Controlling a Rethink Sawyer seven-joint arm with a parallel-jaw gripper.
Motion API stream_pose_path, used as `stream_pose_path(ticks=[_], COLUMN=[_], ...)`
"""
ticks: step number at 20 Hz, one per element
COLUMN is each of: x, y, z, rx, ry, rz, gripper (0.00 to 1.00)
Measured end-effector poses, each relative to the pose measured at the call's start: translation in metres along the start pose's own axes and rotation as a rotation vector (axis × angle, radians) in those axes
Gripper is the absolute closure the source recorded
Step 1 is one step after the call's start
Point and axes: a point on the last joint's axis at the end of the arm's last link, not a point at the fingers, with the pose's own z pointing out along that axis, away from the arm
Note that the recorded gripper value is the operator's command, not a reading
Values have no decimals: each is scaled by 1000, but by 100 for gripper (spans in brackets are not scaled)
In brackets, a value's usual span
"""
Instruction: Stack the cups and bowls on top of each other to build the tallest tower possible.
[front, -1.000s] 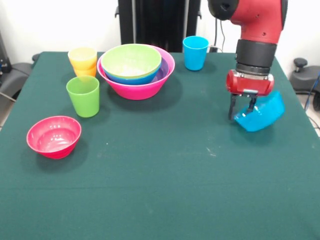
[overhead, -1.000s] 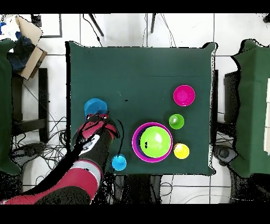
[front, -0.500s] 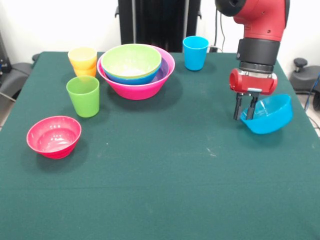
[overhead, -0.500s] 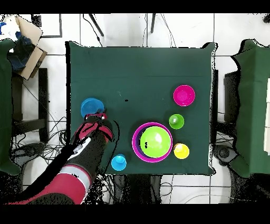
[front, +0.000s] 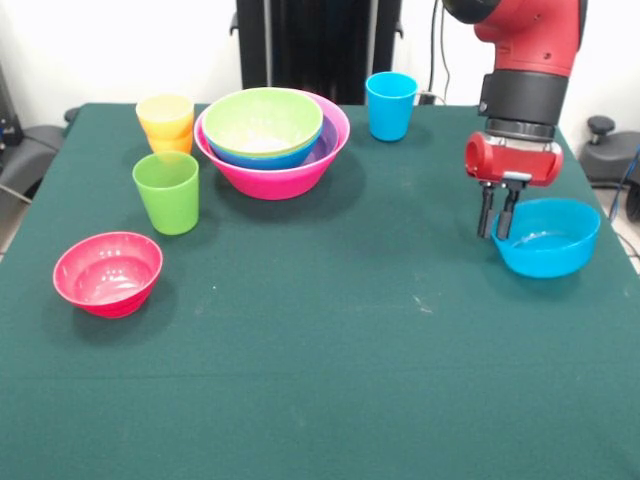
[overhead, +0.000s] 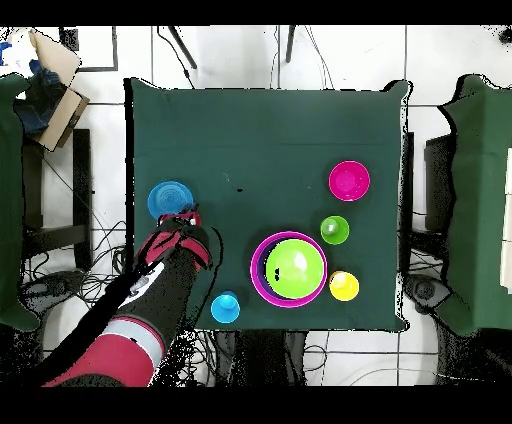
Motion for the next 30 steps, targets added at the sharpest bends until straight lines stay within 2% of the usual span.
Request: stream_pose_path(ticks=[4,7,10,13,14,16,18,21,24,30], x=[-6,-18,-26,-35,-40,-43,-49,-55,-62,-72], y=[-1,-5,-13,-28,-43,-53,-76,-94,-105,-106], z=[-3,-8,-15,-25,-34,-39,-51,-61,-72,-82], rx=[-2,-8,-15,-20,-18,-15,-5,6,6,-15], ry=[-9,-18,-3,27,61,83,135,173,202,198], rz=[5,33,71,120,162,188,245,291,320,315], gripper=[100,100,100,100,100,100,100,100,100,100])
